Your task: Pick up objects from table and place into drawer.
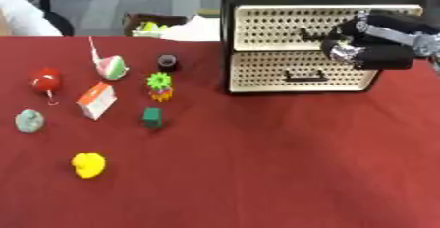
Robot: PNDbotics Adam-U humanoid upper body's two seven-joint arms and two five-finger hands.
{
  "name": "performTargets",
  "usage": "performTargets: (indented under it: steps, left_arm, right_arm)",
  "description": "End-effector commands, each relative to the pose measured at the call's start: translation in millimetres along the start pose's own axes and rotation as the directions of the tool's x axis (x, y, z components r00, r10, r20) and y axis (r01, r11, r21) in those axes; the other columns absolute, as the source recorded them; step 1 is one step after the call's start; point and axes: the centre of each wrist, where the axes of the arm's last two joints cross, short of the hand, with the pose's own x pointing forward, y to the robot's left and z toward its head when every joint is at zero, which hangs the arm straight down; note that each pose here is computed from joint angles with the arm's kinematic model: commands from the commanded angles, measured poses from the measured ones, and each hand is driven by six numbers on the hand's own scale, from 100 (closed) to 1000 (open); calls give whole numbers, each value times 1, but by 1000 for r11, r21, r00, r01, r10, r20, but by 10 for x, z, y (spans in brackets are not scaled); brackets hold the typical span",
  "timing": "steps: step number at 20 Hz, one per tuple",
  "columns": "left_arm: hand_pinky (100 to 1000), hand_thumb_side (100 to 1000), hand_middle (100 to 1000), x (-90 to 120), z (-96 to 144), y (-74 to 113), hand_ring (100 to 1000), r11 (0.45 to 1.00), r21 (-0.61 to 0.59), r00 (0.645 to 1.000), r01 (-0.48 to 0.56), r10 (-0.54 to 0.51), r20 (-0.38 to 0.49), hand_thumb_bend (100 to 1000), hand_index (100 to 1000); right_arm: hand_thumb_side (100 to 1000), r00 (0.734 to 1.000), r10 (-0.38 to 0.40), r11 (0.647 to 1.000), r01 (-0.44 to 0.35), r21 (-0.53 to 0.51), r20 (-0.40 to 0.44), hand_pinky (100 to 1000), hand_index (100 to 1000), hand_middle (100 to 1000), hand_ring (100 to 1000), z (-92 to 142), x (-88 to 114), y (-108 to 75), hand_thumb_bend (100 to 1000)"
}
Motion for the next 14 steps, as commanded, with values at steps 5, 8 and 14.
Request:
performTargets:
  steps: [5, 8, 14]
  left_arm:
    - [469, 828, 615, 67, -53, -7, 581, 1000, -3, 1000, -16, 16, 27, 100, 768]
    - [469, 827, 615, 65, -53, 0, 581, 1000, -1, 1000, -13, 13, 27, 100, 768]
    - [470, 827, 615, 65, -55, 4, 581, 1000, -2, 1000, -10, 10, 28, 100, 768]
  right_arm:
    - [1000, 999, 40, 999, -40, -9, 3, 100, 690, 100, 100, 46, 31, -88, 100]
    - [1000, 1000, 23, 999, -22, -41, 13, 100, 703, 100, 100, 70, 45, -151, 100]
    - [1000, 1000, 16, 985, -12, -173, 23, 100, 768, 100, 100, 173, 82, -372, 100]
